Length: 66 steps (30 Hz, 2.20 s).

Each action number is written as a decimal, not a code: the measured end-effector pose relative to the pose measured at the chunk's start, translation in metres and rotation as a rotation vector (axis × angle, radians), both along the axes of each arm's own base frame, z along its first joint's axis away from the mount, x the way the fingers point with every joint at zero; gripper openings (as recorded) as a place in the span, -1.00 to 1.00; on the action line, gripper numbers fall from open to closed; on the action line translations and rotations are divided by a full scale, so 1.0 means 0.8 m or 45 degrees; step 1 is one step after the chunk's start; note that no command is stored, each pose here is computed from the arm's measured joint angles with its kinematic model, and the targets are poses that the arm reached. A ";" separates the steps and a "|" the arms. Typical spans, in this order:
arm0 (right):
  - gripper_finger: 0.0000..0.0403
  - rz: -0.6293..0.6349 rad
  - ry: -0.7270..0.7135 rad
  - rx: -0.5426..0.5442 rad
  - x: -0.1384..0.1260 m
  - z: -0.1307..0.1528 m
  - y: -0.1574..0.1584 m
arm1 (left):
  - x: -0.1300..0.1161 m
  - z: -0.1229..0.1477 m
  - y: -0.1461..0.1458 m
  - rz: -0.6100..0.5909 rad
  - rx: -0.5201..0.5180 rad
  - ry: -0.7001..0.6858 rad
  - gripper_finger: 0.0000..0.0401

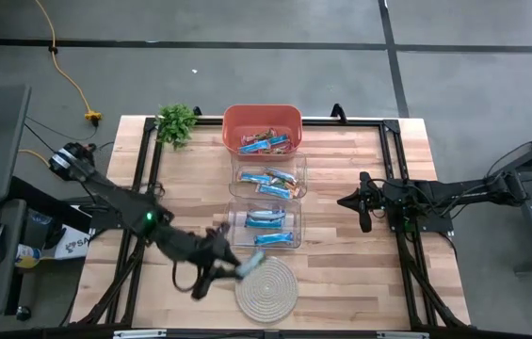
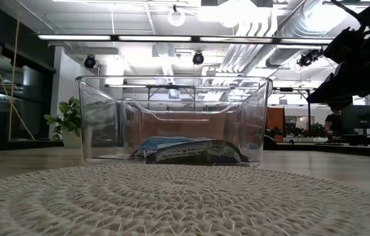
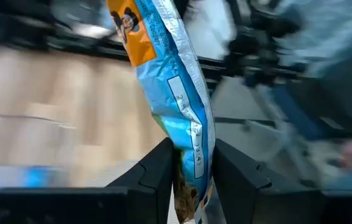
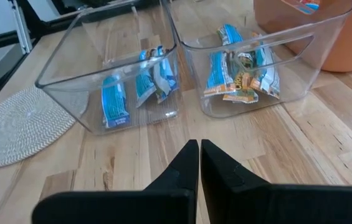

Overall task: Pick and place Granola Bars by type
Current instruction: Put the yellow granola bar into the top transparent bin

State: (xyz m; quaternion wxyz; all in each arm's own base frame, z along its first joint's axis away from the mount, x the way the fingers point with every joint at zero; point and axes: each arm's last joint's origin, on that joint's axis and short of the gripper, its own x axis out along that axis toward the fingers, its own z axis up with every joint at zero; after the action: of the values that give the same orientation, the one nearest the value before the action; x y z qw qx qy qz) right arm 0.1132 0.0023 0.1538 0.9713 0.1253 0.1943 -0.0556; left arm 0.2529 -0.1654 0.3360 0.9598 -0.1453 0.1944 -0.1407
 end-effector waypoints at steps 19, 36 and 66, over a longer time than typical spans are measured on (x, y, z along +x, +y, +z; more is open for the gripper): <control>-1.00 0.001 0.001 0.000 0.000 0.000 0.000 | 0.006 0.127 0.193 0.348 1.073 0.039 -0.50; -1.00 0.001 0.001 0.000 0.000 0.000 0.000 | 0.074 0.056 0.300 0.288 1.431 0.526 -0.50; -1.00 0.001 0.002 0.000 0.000 0.000 0.000 | 0.178 -0.110 0.203 0.351 1.728 1.036 -0.50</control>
State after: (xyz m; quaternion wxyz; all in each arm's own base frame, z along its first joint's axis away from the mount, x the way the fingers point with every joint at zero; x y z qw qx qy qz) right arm 0.1132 0.0023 0.1537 0.9712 0.1253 0.1950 -0.0554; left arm 0.3953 -0.0031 0.2479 0.7014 0.4073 0.5526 0.1918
